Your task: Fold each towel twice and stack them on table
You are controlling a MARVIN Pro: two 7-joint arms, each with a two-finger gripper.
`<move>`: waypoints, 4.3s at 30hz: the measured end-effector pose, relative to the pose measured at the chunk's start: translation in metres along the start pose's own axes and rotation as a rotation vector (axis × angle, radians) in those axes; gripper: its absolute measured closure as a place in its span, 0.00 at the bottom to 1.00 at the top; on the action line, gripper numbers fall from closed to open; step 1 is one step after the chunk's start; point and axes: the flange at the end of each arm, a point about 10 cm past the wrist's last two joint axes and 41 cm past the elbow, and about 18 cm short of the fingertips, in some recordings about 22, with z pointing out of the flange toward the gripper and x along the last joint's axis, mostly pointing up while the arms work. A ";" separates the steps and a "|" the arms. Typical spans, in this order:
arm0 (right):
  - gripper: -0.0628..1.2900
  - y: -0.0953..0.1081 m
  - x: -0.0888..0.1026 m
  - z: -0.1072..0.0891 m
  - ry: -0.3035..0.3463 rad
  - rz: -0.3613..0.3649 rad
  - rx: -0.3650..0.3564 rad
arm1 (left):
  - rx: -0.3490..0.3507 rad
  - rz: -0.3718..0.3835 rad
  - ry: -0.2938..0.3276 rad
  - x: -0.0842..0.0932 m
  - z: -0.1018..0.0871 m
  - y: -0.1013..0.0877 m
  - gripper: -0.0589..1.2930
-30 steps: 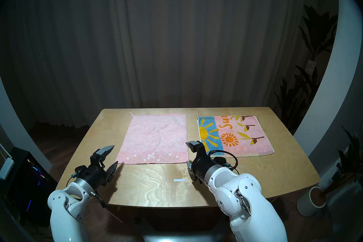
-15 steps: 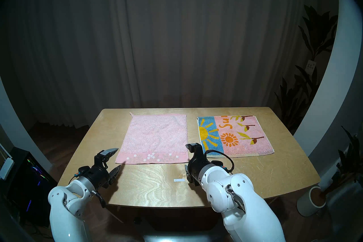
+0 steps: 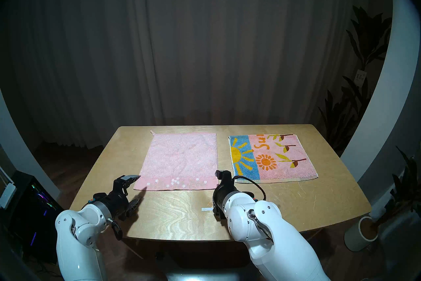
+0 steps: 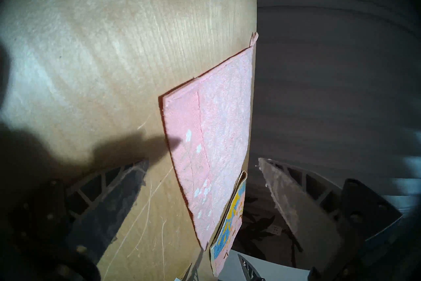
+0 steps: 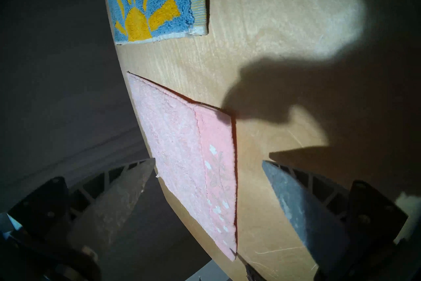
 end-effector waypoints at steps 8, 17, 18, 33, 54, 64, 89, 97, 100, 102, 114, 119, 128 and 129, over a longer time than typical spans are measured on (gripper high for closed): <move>0.05 0.000 -0.008 0.011 0.053 0.036 -0.019 | 0.096 0.001 0.012 -0.004 0.011 0.015 0.06; 0.05 -0.004 -0.022 0.024 0.112 0.050 -0.005 | 0.207 -0.031 0.037 -0.005 0.019 0.028 0.08; 0.05 -0.004 -0.024 0.025 0.120 0.052 -0.003 | 0.218 -0.037 0.040 -0.004 0.020 0.029 0.09; 0.06 -0.006 -0.043 0.042 0.236 0.088 0.023 | 0.343 -0.177 -0.007 0.005 0.040 0.046 0.09; 0.09 -0.015 -0.034 0.048 0.281 0.102 0.032 | 0.339 -0.198 -0.081 0.005 0.055 0.045 0.09; 0.09 -0.016 -0.030 0.048 0.296 0.098 0.037 | 0.331 -0.193 -0.039 0.008 0.059 0.042 0.09; 0.09 -0.011 -0.025 0.055 0.303 0.094 0.012 | 0.322 -0.173 0.020 0.016 0.066 0.030 0.30; 0.57 -0.007 -0.020 0.057 0.311 0.087 -0.004 | 0.328 -0.168 0.028 0.017 0.065 0.028 0.53; 0.76 -0.008 -0.018 0.056 0.312 0.087 -0.003 | 0.326 -0.170 0.029 0.016 0.064 0.028 0.70; 0.95 -0.008 -0.017 0.054 0.312 0.089 -0.005 | 0.327 -0.171 0.029 0.015 0.062 0.028 0.81; 0.98 -0.001 -0.012 0.026 0.279 0.075 -0.035 | 0.366 -0.154 -0.016 0.001 0.040 0.023 0.97; 0.98 0.003 -0.011 0.011 0.257 0.067 -0.064 | 0.393 -0.160 -0.050 -0.003 0.025 0.019 0.97; 0.98 -0.014 -0.006 -0.013 0.218 0.073 -0.022 | 0.327 -0.139 -0.105 -0.008 0.012 0.027 0.98; 0.98 -0.016 -0.005 -0.016 0.212 0.076 -0.017 | 0.320 -0.134 -0.112 -0.009 0.011 0.029 0.98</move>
